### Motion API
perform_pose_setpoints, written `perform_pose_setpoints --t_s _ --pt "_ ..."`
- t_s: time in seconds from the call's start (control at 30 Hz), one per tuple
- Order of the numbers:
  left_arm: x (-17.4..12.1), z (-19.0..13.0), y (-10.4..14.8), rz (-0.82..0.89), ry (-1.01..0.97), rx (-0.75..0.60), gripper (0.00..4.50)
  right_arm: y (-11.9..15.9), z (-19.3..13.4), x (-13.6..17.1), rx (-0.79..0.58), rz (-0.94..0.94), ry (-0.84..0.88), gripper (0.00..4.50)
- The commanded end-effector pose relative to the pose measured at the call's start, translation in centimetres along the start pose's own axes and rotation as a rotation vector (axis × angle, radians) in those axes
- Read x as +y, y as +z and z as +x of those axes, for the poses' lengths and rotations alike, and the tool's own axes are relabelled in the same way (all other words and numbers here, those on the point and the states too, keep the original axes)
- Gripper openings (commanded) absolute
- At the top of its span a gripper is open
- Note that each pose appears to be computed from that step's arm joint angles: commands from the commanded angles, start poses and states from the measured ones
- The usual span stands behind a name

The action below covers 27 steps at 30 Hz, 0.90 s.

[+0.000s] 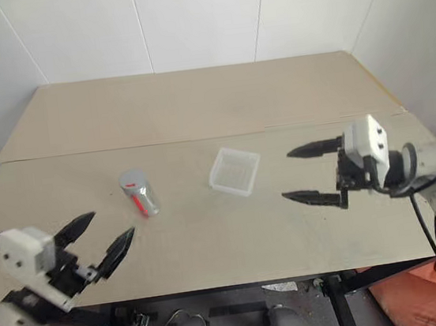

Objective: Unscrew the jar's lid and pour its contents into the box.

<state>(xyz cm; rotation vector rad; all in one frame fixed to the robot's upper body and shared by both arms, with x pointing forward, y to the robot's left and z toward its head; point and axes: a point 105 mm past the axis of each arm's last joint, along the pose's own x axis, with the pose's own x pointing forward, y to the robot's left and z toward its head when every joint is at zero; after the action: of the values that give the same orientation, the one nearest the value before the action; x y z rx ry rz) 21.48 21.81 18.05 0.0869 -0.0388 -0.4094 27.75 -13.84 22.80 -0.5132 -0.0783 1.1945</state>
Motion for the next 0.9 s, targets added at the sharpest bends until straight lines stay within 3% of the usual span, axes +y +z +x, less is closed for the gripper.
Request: perform_pose_setpoints --t_s 0.03,0.37,0.9 --pt "-0.1 0.6 -0.9 -0.002 0.059 -0.005 4.49 0.1 0.8 -0.3 0.028 -0.033 -0.017 4.50" --pt "0.9 4.0 -3.7 0.026 0.275 -0.044 4.49 1.7 1.9 -0.7 -0.037 0.043 0.022 4.50" --pt "0.7 8.1 -5.1 0.038 0.308 -0.105 4.49 1.9 0.9 -0.3 0.004 0.005 0.038 4.50"
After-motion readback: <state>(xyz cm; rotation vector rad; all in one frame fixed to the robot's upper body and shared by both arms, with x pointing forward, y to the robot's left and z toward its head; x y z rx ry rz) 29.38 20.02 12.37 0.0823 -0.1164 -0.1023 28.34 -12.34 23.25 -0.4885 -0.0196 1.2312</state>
